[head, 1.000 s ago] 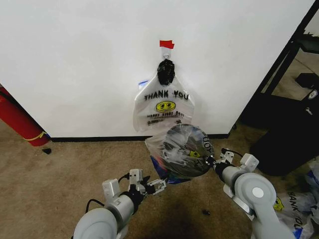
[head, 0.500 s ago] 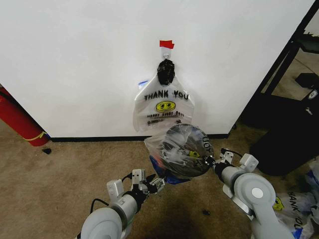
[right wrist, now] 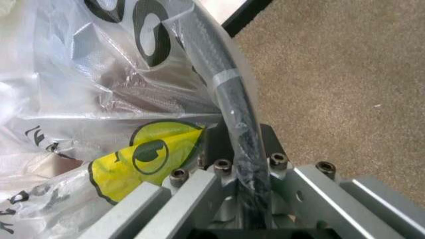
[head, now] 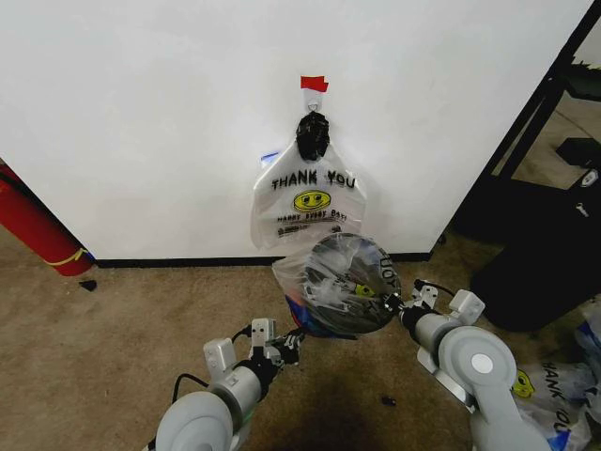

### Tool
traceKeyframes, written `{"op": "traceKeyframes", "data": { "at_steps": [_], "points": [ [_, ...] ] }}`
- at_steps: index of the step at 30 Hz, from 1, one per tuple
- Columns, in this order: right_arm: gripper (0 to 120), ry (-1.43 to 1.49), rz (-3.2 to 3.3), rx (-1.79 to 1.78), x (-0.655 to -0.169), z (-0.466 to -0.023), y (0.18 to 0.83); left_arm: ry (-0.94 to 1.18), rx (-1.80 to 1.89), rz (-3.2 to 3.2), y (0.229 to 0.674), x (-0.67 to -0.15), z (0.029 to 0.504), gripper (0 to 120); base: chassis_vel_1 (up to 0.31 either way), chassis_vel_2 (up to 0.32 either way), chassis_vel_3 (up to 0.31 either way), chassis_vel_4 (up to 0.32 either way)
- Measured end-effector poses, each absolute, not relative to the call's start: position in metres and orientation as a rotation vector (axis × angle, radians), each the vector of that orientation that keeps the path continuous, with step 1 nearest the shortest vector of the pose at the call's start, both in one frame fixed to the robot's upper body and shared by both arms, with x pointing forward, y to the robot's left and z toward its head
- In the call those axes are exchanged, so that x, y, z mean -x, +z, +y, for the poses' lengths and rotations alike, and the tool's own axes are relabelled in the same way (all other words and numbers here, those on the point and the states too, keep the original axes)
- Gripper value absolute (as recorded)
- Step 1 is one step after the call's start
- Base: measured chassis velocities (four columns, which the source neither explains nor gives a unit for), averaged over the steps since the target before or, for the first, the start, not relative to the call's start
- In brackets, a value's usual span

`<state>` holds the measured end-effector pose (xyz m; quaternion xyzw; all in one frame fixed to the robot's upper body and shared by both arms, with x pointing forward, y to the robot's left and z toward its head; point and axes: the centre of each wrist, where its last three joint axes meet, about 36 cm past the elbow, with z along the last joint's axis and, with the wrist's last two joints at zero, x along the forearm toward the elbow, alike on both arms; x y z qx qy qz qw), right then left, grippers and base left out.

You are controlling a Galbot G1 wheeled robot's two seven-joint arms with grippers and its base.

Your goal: Pick up the garbage bag from the wall and place it over the trash bin.

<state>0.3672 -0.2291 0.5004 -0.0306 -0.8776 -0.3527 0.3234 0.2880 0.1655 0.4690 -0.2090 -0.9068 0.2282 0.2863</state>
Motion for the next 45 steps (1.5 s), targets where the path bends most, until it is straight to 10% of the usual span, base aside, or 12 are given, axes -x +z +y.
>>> {"op": "traceKeyframes", "data": {
  "at_steps": [21,45],
  "points": [
    [0,-0.925,-2.303,0.064,-0.353,-0.231,0.509,0.451,0.420,-2.438,0.412,-0.302,0.147,1,0.000,0.000,0.000,0.000],
    [0,-0.429,-2.631,-0.283,-0.363,-0.280,0.460,0.326,0.604,-2.740,0.534,-0.303,0.219,89,0.000,0.000,0.000,0.000]
  ]
}}
